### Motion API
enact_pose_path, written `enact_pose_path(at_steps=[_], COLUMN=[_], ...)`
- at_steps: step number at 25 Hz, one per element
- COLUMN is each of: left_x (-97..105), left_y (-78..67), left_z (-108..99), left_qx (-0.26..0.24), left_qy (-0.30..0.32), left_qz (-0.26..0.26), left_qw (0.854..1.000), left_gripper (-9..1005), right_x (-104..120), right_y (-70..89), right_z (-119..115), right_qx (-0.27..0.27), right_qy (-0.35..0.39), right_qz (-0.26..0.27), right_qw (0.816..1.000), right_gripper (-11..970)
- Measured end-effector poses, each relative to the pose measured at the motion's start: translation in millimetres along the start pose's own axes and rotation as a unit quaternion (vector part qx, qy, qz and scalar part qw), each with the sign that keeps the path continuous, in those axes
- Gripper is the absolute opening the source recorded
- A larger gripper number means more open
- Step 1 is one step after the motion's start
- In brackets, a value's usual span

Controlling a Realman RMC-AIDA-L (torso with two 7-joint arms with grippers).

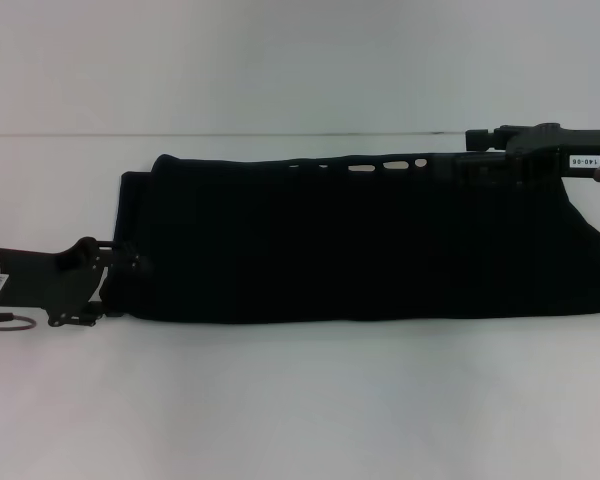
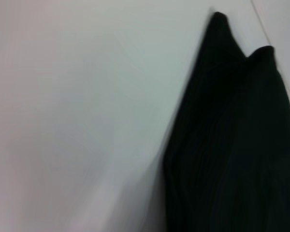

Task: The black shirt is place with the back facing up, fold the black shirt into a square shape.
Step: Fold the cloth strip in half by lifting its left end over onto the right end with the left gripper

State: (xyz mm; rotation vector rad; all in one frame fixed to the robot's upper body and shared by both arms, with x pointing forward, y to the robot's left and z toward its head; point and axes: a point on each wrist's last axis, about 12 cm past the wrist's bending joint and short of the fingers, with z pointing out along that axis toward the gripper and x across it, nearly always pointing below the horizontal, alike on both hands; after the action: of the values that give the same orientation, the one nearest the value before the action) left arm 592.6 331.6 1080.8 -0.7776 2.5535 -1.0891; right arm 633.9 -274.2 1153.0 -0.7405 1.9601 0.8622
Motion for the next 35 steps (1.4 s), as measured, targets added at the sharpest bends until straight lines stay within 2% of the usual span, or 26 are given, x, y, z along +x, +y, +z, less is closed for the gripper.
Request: enact_pose_path(at_steps=[2,6,12,23,26,35], left_x=[-0.1,0.0,-0.5,-0.6,1.0,5.9], left_y=[0.9,2.2,2.7,5.5,7.5,21.2], left_z=[-0.4,0.1,1.2,2.7,3.3,-8.1], left_qx=[0.002,-0.002,-0.006,-0.005,-0.001,0.046], left_qy=[-0.002,-0.004,-0.008,-0.020,-0.022,-0.050], left_qz=[0.006,0.008,0.011,0.019,0.031,0.082], left_qw=[1.000,1.000,1.000,1.000,0.999,0.994], left_gripper=[879,670,437,197,23,30], right_x=[-0.2,-0.7,-0.2,1.4,1.8,2.9], right_y=[0.0,0.1,1.1,1.9,2.4,3.2], right_z=[0.1,0.2,1.3,1.8,2.1,3.6], right_qx=[0.000,0.000,-0.002,-0.004,-0.006,-0.005], right_qy=[0.000,0.000,0.000,0.001,0.001,-0.003], right_qz=[-0.001,-0.001,-0.001,0.000,0.000,0.004], right_qw=[1.000,1.000,1.000,1.000,1.000,1.000], right_gripper=[915,915,916,916,915,915])
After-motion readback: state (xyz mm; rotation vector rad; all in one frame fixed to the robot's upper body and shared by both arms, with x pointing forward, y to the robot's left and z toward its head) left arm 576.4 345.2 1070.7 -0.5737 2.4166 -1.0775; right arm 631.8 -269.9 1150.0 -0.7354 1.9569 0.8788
